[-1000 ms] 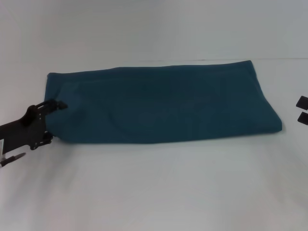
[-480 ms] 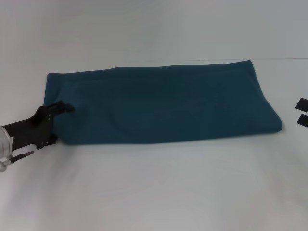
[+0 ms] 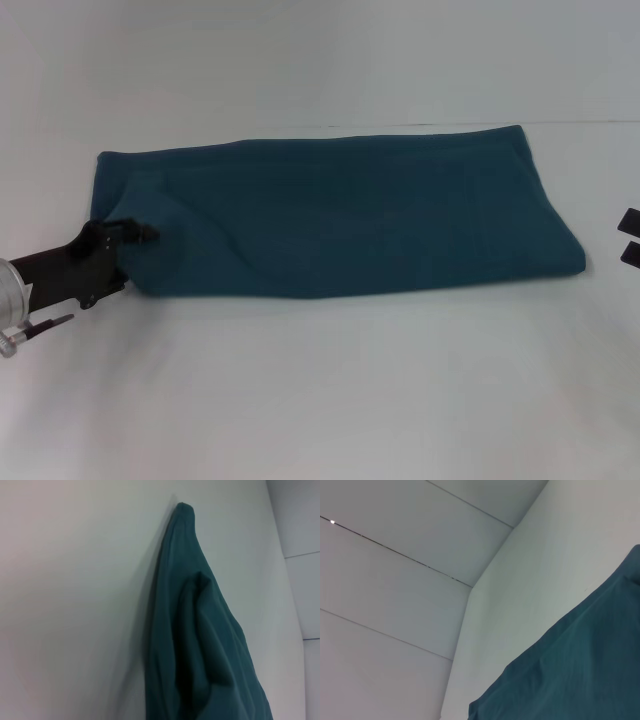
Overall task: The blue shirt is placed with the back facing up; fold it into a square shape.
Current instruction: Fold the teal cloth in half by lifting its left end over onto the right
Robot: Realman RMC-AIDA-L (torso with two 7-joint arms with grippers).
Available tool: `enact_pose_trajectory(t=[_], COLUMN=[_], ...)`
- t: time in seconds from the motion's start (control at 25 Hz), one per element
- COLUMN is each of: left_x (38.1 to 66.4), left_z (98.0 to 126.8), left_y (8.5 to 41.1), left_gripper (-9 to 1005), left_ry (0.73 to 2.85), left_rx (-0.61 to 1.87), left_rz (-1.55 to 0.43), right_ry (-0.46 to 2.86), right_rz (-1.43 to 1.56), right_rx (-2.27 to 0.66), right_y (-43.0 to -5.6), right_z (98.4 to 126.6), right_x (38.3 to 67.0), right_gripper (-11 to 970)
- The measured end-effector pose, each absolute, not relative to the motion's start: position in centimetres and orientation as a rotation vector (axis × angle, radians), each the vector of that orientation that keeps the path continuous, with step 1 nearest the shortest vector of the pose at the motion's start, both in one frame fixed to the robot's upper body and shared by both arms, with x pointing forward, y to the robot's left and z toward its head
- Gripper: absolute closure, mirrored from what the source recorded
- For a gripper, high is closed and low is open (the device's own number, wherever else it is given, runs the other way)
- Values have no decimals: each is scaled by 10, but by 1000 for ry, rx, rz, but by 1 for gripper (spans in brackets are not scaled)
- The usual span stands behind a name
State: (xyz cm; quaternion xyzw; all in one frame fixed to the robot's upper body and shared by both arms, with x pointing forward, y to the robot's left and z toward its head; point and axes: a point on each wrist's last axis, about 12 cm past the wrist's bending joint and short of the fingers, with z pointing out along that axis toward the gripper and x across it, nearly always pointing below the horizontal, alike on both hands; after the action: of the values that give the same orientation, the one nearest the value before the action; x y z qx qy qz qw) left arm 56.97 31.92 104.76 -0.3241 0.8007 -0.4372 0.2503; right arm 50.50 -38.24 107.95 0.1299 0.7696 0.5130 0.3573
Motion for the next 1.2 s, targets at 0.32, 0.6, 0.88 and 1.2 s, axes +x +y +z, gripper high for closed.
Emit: enact_pose_trajectory(t=[0.32,0.6,0.88,1.2], left_x=[566,566,565,560], left_z=[1048,1050,1053,1059], left_y=[320,321,324,339], left_gripper=[592,872,963,962], left_ry=[2175,2175,2170,2190], left_rx=[-884,-871,-846,-701], left_rz=[-1214,-1223,-1224,-1141], right_ry=[1986,1988,1989,1982], right_rz=[1331,1326,1323,1316], right_rx=[346,353,357,364], right_y=[-383,-384,-384,-385], right_z=[1078,1076,1076,1077], right_x=[503,501,501,502], right_gripper=[139,139,139,139])
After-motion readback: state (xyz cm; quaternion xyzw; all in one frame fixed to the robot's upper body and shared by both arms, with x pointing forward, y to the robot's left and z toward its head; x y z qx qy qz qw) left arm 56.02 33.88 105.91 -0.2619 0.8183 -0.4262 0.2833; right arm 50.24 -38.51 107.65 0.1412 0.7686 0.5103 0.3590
